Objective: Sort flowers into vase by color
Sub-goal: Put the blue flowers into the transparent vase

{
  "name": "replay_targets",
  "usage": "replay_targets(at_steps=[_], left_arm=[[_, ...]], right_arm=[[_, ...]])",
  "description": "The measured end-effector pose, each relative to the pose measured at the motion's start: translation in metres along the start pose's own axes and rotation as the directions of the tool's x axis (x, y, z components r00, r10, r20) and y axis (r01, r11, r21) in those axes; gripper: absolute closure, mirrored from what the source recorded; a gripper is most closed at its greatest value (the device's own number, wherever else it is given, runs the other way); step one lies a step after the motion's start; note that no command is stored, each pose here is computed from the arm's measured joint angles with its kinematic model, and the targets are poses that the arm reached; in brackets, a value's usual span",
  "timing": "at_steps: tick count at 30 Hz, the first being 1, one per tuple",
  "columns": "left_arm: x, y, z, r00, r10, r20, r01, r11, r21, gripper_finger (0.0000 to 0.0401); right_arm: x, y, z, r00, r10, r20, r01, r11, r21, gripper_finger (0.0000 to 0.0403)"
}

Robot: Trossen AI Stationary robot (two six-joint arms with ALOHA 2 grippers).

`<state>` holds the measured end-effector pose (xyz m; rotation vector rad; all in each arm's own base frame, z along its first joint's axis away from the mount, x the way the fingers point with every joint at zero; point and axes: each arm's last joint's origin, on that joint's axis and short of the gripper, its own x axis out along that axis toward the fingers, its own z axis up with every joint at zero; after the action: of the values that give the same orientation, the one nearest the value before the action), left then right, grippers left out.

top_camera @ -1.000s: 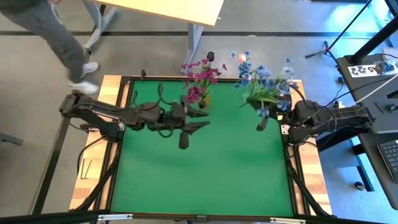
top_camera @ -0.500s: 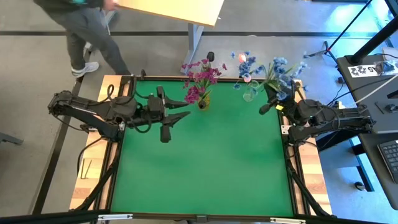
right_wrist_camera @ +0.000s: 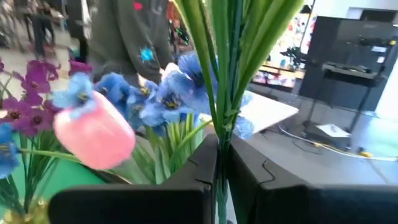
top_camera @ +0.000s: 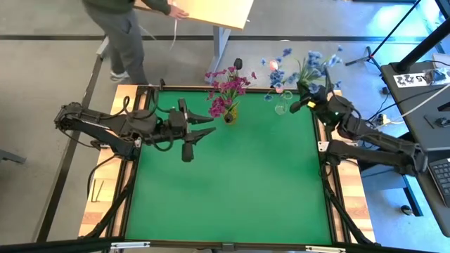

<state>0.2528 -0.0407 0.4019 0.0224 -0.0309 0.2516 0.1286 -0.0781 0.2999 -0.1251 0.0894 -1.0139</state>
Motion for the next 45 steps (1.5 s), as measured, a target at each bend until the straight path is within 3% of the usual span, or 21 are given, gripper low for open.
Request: replay_targets(at_steps=[8,14,21,31,35,45], left_arm=[[0.001,0.0,-0.003,1.0,-0.001,-0.024,0.002,1.0,0.006,0.0266],[0.001,0.0,-0.003,1.0,-0.001,-0.024,0.002,1.0,0.004,0.0266],[0.001,-0.001,-0.004,0.999,-0.002,-0.034,0.002,1.0,-0.008,0.0266],[0.001,-0.001,-0.004,0.999,-0.003,-0.034,0.003,1.0,-0.009,0.0266],[0.001,-0.001,-0.004,0.999,-0.003,-0.034,0.003,1.0,-0.008,0.0266],[0.001,-0.001,-0.007,0.998,-0.003,-0.058,0.002,1.0,-0.004,0.0266]], right_arm=[[0.012,-0.017,-0.043,0.995,0.01,0.096,-0.02,0.994,0.111,0.0375],[0.015,-0.017,-0.067,0.994,-0.006,0.112,-0.008,0.992,0.125,0.0375],[0.018,-0.015,-0.074,0.996,0.008,0.086,-0.018,0.993,0.116,0.0375],[0.026,-0.009,-0.09,0.998,0.04,-0.046,-0.037,0.997,0.075,0.037],[0.025,-0.009,-0.092,0.997,0.043,-0.066,-0.038,0.997,0.069,0.0331],[0.021,-0.01,-0.096,0.991,0.049,-0.123,-0.031,0.989,0.146,0.0159]])
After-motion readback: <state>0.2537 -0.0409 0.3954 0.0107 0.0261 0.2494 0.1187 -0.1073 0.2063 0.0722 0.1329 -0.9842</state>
